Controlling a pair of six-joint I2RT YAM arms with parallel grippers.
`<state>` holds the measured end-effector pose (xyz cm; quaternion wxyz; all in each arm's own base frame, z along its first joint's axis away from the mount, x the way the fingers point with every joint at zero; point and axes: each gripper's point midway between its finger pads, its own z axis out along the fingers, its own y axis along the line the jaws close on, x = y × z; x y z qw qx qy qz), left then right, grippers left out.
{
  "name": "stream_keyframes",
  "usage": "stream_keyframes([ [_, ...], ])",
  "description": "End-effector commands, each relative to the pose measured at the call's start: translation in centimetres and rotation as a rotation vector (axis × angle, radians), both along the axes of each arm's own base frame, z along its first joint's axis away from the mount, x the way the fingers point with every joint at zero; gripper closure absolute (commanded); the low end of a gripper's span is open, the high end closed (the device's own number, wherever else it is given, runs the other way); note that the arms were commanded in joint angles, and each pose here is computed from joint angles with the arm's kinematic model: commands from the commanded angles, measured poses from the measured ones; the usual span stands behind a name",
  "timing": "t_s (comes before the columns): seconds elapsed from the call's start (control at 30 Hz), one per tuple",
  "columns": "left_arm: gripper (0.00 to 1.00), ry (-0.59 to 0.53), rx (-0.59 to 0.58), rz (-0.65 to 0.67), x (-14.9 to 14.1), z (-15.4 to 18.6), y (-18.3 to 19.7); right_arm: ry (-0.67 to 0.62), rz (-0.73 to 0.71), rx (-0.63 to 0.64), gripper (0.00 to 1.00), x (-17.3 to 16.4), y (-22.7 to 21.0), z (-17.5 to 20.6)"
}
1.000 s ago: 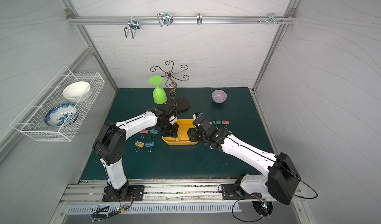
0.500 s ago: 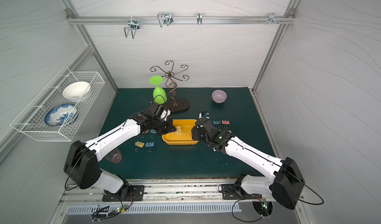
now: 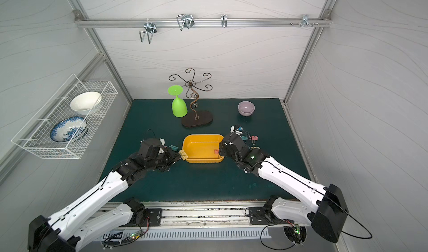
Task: Take out the binder clips from the storage box
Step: Place the binder clip at the center of the board.
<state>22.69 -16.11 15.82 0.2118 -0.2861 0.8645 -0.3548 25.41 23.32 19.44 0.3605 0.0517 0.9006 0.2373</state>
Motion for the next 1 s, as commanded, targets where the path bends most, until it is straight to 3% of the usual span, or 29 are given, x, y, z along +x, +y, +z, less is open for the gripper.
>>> stream_keyframes([
  [0.0, 1.00, 0.055, -0.035, 0.182, -1.0, -1.3, 2.5, 0.002, -0.055, 0.015, 0.50, -0.2, -0.6, 0.2],
  [0.2, 1.00, 0.204, -0.086, 0.286, -3.4, -5.3, 3.4, 0.007, -0.091, 0.012, 0.50, -0.3, -0.5, -0.1],
  [0.43, 1.00, 0.302, -0.111, 0.349, -3.0, -7.6, 2.8, 0.029, -0.092, -0.004, 0.49, -0.4, -0.2, -0.7],
  [0.8, 1.00, 0.303, -0.123, 0.402, -0.2, -8.5, 1.5, 0.052, -0.086, -0.021, 0.49, -0.5, 0.0, -1.6],
  [0.97, 1.00, 0.321, -0.025, 0.434, -0.2, -9.3, 2.7, 0.063, -0.080, -0.037, 0.49, -0.5, 0.1, -2.1],
])
